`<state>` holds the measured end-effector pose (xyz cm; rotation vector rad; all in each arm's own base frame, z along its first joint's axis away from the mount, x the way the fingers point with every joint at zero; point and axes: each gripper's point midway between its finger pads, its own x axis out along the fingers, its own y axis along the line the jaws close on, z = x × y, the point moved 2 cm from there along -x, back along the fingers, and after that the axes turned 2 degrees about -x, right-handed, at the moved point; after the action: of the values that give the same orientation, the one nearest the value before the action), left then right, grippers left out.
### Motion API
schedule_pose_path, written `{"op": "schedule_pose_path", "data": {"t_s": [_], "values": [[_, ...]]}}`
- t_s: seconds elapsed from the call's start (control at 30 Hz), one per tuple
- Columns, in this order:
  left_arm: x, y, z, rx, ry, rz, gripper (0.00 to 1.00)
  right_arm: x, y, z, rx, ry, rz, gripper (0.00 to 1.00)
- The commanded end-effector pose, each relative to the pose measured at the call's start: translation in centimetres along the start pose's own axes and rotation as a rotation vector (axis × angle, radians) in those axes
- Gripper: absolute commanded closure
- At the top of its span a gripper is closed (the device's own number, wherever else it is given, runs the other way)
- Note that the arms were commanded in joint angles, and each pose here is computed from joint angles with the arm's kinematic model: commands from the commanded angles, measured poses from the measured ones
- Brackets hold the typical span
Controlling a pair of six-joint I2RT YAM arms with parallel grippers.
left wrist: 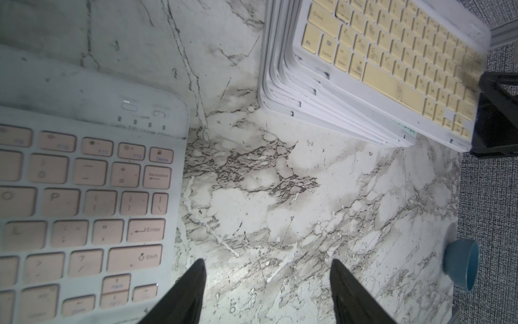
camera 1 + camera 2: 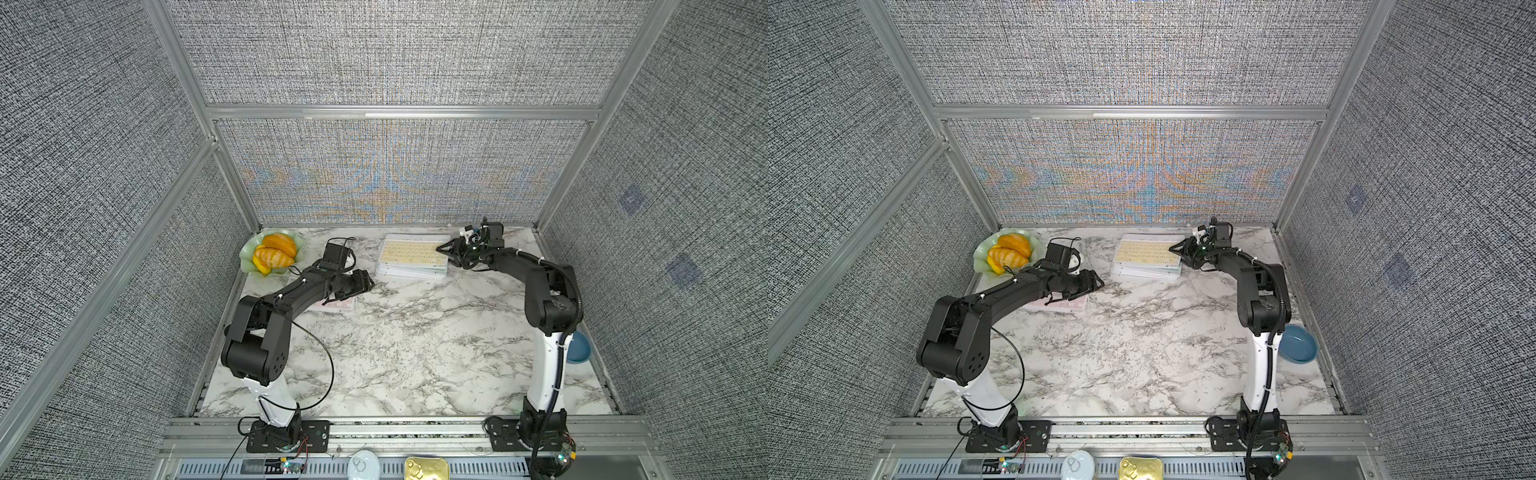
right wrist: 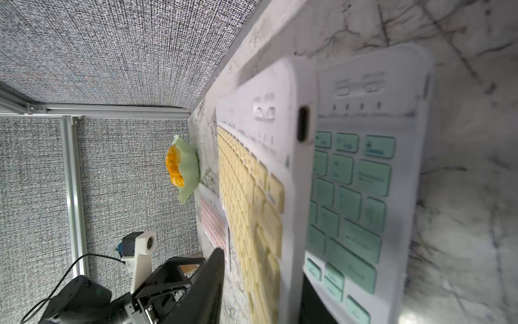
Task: Stack the numeric keypads
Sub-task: Place the numeric keypad at the numeric keypad.
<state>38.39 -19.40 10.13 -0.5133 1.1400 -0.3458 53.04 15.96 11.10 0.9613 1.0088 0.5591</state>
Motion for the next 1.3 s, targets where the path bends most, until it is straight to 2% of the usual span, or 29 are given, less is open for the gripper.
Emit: {"op": "schedule_pose_path", "data": {"t_s": [0.0, 1.27], "values": [[0.0, -0.3, 0.3, 0.001, -0.012, -0.018, 0.29, -0.3, -0.5, -0.2, -0.01, -0.001, -0.05, 0.62], [0.7, 0.7, -0.9, -0.017, -0.005, -0.021, 0.29, -1.9, -2.9, 2.1, -0.01, -0.061, -0.181, 0.6]]}}
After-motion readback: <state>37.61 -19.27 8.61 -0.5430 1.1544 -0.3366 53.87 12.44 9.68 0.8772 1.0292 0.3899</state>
